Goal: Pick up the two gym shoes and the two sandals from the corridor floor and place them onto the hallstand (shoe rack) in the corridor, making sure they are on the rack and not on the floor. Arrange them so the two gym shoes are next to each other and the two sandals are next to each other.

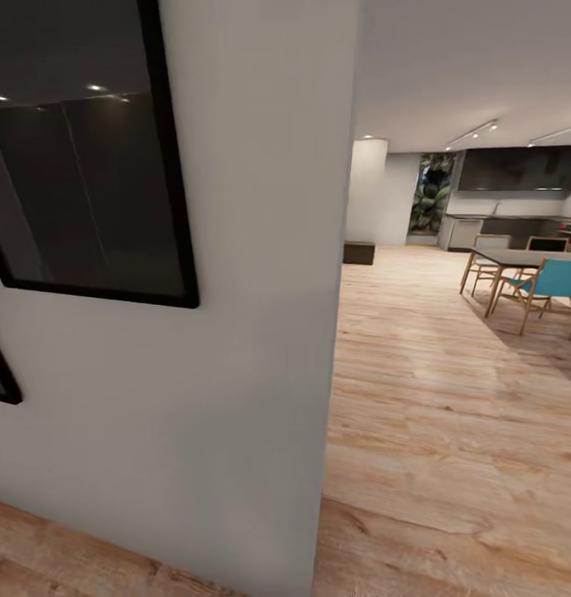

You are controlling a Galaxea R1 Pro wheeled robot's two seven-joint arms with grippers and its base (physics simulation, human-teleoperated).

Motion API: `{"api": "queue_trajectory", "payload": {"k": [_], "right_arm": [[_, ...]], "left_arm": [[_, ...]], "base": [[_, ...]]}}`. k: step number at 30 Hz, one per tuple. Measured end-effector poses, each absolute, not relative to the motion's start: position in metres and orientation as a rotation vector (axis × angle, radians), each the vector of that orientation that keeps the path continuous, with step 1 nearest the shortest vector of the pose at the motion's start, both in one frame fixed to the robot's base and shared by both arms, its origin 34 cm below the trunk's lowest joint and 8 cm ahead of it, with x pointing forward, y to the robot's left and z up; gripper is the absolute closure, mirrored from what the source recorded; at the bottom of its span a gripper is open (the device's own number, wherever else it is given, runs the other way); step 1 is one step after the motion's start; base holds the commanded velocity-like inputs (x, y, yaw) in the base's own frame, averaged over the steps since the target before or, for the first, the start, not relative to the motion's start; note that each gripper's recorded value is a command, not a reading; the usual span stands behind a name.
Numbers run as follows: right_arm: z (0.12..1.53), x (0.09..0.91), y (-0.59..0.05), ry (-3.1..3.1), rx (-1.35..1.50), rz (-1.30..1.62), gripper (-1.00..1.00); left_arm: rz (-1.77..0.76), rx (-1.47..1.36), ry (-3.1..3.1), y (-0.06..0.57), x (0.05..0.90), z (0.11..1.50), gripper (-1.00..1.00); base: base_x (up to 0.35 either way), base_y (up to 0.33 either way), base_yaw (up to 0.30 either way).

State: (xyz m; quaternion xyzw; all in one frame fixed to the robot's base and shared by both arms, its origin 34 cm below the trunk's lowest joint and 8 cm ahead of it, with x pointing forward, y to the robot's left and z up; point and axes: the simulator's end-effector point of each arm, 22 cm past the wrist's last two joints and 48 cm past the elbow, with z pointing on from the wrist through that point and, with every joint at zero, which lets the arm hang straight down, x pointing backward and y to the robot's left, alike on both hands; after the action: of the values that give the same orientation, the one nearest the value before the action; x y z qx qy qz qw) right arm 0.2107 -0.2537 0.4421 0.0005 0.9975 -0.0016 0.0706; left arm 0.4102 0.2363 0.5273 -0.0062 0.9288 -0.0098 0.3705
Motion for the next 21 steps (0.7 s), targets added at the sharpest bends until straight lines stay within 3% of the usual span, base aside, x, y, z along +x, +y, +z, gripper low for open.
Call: {"api": "queue_trajectory", "payload": {"k": [15,21], "right_arm": [[0.4421,0.2108,-0.2532,3.0,-0.001,-0.004,-1.0],[0.4422,0.2107,-0.2532,3.0,-0.002,-0.004,-1.0]], "left_arm": [[-0.025,-0.018,2.382,0.2363,0.4102,0.5273,-1.0],[-0.026,-0.018,2.382,0.2362,0.4101,0.5276,-1.0]], "base": [[-0.338,0.0,0.292],[-0.128,0.0,0.292]]}}
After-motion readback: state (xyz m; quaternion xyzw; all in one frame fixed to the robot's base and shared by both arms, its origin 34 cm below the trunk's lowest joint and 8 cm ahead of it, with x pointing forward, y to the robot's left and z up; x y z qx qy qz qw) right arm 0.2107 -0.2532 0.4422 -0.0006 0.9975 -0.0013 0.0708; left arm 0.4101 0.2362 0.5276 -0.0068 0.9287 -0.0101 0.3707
